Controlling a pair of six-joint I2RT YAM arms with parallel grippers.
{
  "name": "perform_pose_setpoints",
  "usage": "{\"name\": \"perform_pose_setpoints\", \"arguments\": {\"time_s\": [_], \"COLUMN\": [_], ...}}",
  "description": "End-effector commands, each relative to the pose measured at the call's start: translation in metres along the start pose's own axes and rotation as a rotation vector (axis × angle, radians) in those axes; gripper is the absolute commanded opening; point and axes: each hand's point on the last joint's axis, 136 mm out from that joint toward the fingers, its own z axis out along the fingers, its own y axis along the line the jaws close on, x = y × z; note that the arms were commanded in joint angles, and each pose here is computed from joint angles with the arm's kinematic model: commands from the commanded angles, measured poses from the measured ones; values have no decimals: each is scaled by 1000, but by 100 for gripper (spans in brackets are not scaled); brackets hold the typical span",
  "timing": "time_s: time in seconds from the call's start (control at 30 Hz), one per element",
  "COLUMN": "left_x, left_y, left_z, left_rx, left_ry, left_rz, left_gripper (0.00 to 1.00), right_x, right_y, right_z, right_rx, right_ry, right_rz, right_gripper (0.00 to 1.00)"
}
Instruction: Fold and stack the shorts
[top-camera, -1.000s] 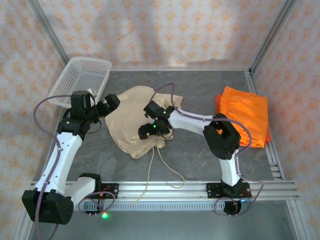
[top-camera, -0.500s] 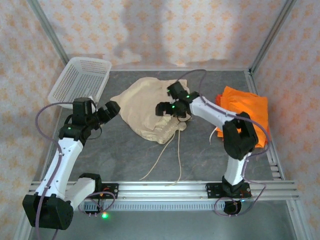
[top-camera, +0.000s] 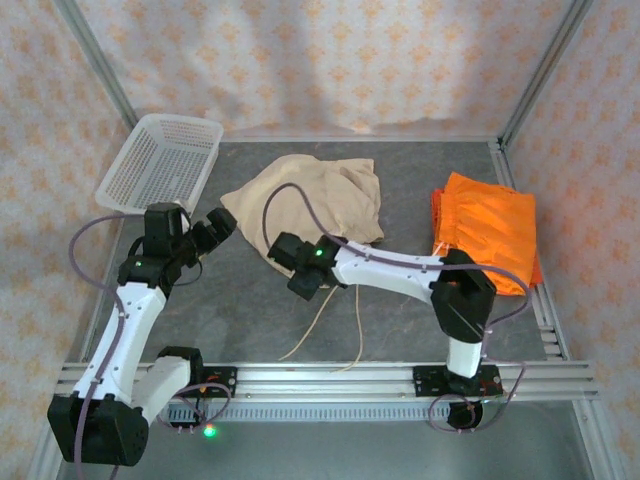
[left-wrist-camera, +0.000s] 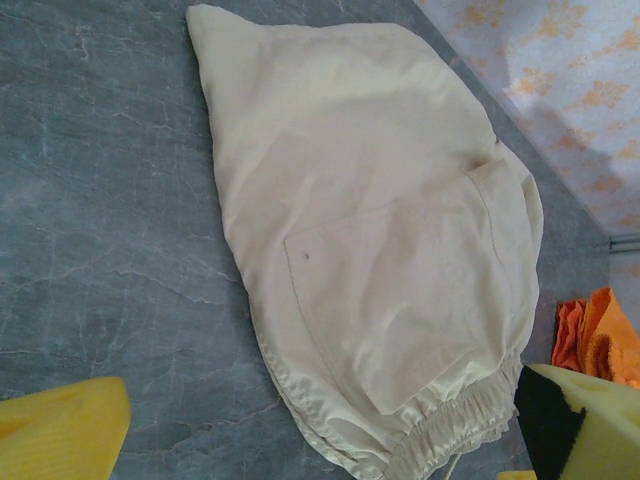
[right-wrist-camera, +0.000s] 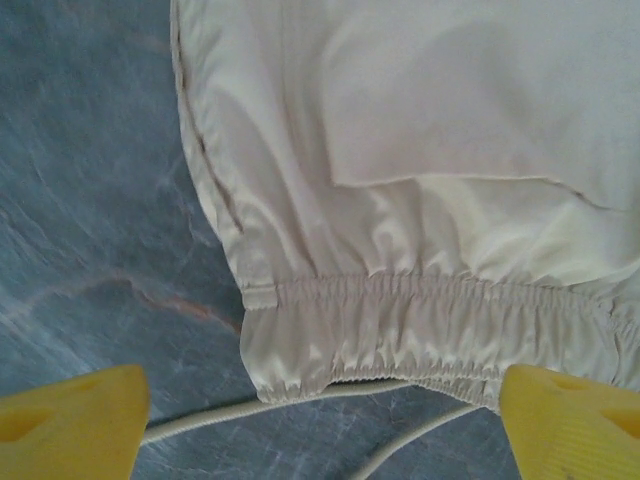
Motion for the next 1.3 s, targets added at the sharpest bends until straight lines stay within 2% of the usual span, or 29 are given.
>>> {"name": "perform_pose_setpoints", "arguments": {"time_s": [0.0, 0.17, 0.43, 0.57, 0.7, 0.77, 0.93, 1.07, 1.17, 1.27], "left_x": [-6, -7, -15, -17, -21, -21, -15, -6, 2, 10], "left_y": [12, 20, 30, 36, 47, 47, 43, 43, 45, 47], "left_z": [-6, -11, -23, -25, -29, -29, -20, -5, 10, 24], "left_rx": [-41, -64, -116, -147, -195, -190, -147, -124, -103, -84], "left_ry": [-57, -84, -150, -172, -214, -220, -186, -141, -102, -80], "left_rz": [-16, -34, -47, -68, -145, -181, -240, -288, -340, -385], "left_gripper": [100, 100, 100, 100, 100, 100, 100, 100, 100, 100], "right_x": [21, 28, 44, 43, 32, 26, 21, 15, 15, 20], "right_y": [-3, 10, 8, 5, -7, -19, -63, -97, -111, -117], "right_z": [16, 35, 60, 60, 46, 33, -5, -46, -68, -76], "right_rx": [86, 75, 148, 170, 198, 206, 242, 226, 215, 217], "right_ry": [99, 144, 227, 224, 178, 141, 51, -80, -157, -179], "right_rz": [-103, -132, -179, -179, -149, -114, 5, 139, 196, 220], "right_gripper": [85, 78, 59, 39, 8, 0, 0, 0, 0, 0]}}
